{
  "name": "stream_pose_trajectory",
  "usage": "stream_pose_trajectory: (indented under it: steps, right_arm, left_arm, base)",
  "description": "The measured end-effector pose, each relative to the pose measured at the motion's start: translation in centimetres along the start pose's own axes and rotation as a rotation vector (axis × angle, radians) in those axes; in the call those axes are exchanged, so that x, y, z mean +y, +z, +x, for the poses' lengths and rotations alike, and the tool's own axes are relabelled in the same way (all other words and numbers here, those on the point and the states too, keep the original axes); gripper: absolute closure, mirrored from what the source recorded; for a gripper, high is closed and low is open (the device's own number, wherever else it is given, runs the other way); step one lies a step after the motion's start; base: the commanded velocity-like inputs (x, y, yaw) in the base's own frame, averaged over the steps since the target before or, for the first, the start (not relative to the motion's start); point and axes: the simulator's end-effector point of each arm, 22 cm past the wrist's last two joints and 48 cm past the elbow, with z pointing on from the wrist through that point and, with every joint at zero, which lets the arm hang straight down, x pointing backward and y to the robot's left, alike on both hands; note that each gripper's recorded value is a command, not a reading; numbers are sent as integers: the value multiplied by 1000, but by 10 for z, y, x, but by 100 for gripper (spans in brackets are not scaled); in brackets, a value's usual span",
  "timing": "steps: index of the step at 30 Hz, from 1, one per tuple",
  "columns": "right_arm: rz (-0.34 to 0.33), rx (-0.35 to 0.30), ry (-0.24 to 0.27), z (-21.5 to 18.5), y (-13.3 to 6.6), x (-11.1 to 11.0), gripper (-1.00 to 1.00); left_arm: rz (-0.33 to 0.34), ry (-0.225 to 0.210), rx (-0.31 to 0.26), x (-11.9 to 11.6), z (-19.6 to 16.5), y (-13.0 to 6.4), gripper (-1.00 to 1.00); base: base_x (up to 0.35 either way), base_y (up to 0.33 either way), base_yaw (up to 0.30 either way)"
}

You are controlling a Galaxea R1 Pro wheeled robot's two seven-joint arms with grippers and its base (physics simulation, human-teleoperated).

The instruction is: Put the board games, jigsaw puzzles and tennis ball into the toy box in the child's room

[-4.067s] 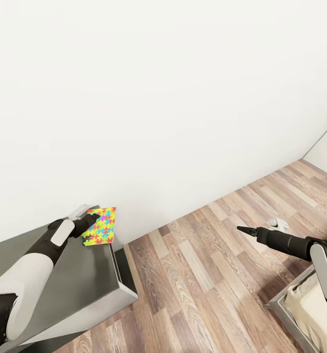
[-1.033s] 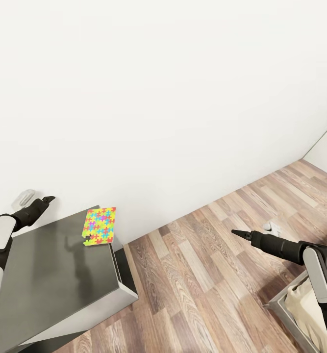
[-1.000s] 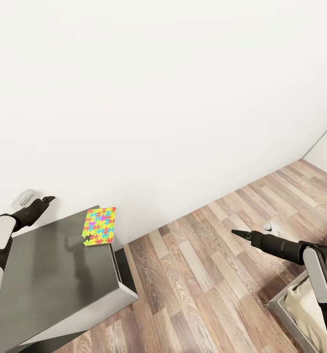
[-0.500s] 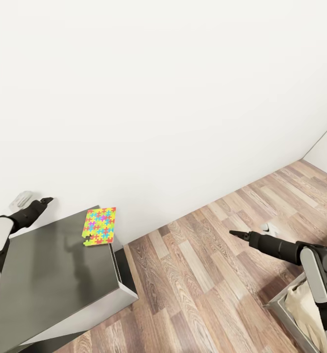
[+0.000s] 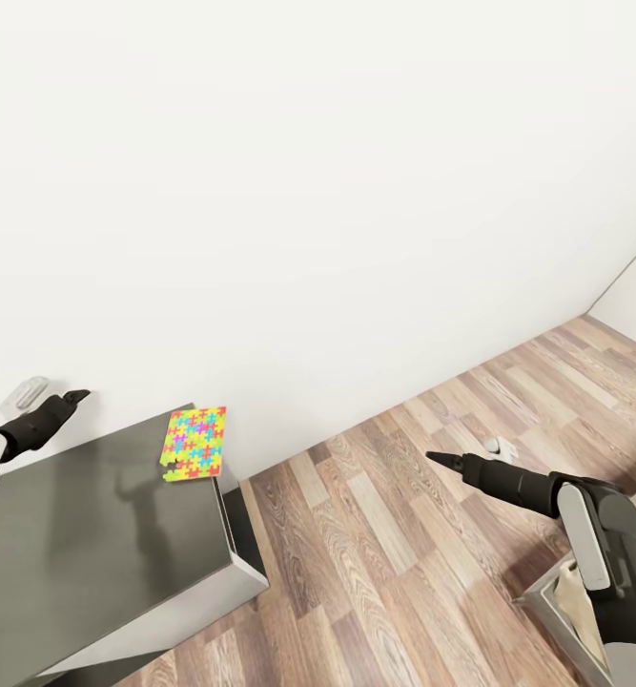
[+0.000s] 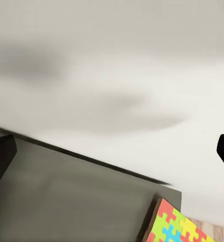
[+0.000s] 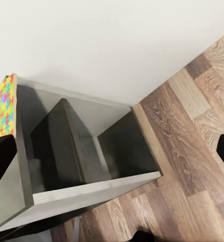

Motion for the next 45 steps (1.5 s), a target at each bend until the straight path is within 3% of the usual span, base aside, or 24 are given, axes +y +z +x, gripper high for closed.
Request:
stream_pose_trajectory:
  steps: [13,34,45]
  right_arm:
    - [-8,-1,0,0,1,5,-100]
    - [-12,0,0,1,2,6,-100]
    - [-12,0,0,1,2,6,-100]
  left_arm:
    - [28,30,26,-10,1,-11,-100]
    - [156,145,106,-74,23,-48,-100]
    - [175,155,135,-81,43,-54,-100]
  base:
    - [0,0,0]
    - [0,0,0]
    - [0,0,0]
